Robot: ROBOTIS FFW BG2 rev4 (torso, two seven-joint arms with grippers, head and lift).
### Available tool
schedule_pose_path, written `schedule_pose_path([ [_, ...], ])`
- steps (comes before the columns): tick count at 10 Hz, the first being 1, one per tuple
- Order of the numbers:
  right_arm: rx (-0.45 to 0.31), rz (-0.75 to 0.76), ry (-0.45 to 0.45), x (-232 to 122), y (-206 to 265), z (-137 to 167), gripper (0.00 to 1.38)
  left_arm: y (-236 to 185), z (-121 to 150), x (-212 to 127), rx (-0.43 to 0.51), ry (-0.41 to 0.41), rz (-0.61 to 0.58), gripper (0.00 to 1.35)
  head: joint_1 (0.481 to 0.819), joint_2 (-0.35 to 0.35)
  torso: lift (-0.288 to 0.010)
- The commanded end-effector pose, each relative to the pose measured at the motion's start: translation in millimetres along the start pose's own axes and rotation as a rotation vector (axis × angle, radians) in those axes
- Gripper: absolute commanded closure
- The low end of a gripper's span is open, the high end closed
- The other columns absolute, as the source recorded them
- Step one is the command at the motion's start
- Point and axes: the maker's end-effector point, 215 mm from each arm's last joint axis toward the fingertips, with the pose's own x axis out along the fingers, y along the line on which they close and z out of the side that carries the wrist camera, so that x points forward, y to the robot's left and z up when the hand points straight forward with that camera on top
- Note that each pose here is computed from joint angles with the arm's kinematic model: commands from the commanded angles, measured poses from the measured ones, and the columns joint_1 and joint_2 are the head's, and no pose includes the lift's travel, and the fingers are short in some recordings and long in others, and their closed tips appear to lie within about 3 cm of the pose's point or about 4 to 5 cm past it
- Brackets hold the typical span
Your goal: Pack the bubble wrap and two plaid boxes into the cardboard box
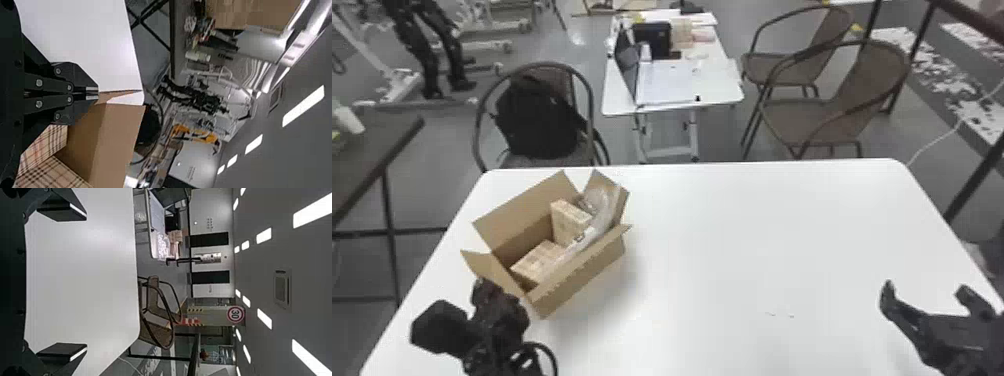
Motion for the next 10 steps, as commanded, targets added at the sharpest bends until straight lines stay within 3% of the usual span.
schedule_pose_path([
  [1, 0.001, 0.006, 0.005, 0.3, 2.1, -1.2, 0.13, 6.4, 4.3, -13.9, -0.081, -0.066, 0.094, 1.22, 0.695, 0.139, -0.039],
  [4, -0.002, 0.016, 0.008, 1.1, 6.1, -1.8, 0.13, 36.4, -3.6, -40.0, -0.208, -0.108, 0.319, 1.22, 0.695, 0.156, -0.039],
  [5, -0.001, 0.022, 0.014, 2.4, 8.1, -3.1, 0.13, 47.2, 3.7, -45.1, -0.227, -0.165, 0.364, 1.22, 0.695, 0.159, -0.039],
  [8, -0.006, 0.034, 0.021, 2.9, 11.3, -5.0, 0.13, 45.5, 10.5, -42.8, -0.249, -0.2, 0.385, 1.2, 0.695, 0.179, -0.039],
  [9, -0.007, 0.038, 0.023, 2.9, 12.0, -5.5, 0.13, 39.3, 17.0, -43.8, -0.227, -0.224, 0.356, 0.82, 0.695, 0.18, -0.039],
  [10, -0.009, 0.04, 0.019, 3.4, 12.7, -3.1, 0.13, 26.7, 32.2, -41.1, -0.198, -0.27, 0.275, 0.55, 0.695, 0.177, -0.039],
])
